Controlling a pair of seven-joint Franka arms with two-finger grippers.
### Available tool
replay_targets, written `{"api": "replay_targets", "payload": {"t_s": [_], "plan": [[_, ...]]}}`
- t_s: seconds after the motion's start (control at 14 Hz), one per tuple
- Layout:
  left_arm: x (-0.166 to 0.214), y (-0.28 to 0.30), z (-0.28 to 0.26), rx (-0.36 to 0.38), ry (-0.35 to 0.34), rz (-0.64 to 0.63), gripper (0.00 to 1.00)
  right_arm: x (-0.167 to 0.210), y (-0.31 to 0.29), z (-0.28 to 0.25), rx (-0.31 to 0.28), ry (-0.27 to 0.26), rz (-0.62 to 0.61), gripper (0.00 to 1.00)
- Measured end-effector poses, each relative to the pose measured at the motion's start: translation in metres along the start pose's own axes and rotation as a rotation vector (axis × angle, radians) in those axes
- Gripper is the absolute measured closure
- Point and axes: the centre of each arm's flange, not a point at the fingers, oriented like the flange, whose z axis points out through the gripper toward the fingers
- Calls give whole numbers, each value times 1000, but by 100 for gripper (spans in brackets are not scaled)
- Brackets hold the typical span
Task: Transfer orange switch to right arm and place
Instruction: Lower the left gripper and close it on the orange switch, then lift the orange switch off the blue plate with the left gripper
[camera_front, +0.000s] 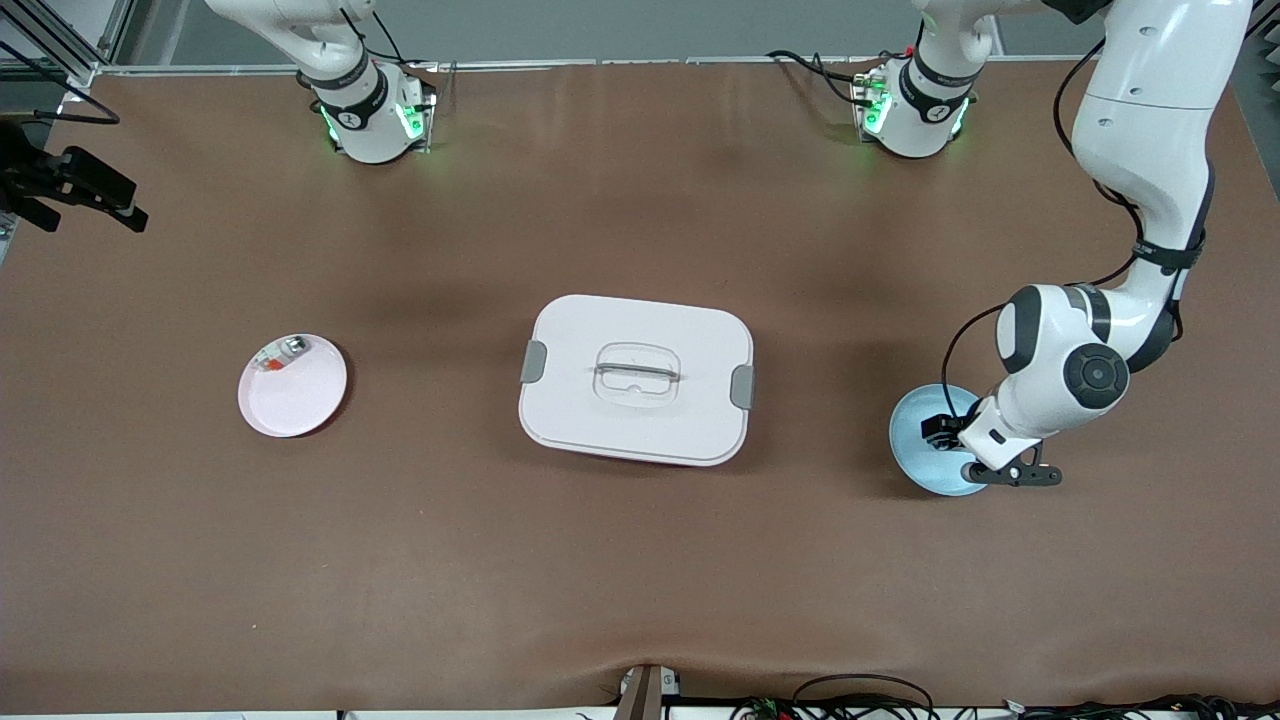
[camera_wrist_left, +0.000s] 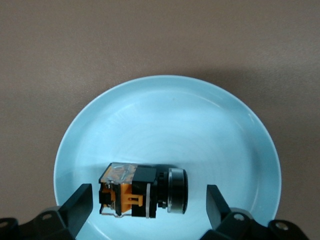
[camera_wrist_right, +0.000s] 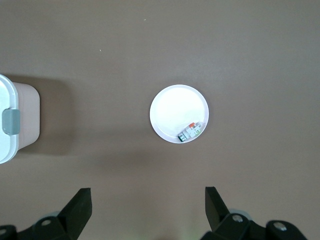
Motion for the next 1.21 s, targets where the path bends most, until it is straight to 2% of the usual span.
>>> {"api": "replay_targets", "payload": {"t_s": [0.14,0.21,0.29,0.43,0.79,1.0,1.21], "plan": [[-1,-1,6,12,-8,15,4,0,0,0,0,1,0,0],[-2,-1,8,20,-11,24,12,0,0,-1,0,3,0,0],[-2,-2,9,24,-13,28,12,0,0,-2,0,5,0,0],[-2,-2,10,24,-14,28,28,0,0,-3,0,7,0,0],[8,0,-10,26,27,16,28,0,0,-3,0,7,0,0],[16,4,-56,23,80,-5,28,0,-3,-3,-1,7,-5,0],[18,28,-119,-34,66,-76,28,2,-7,-1,-1,4,-13,0]]}}
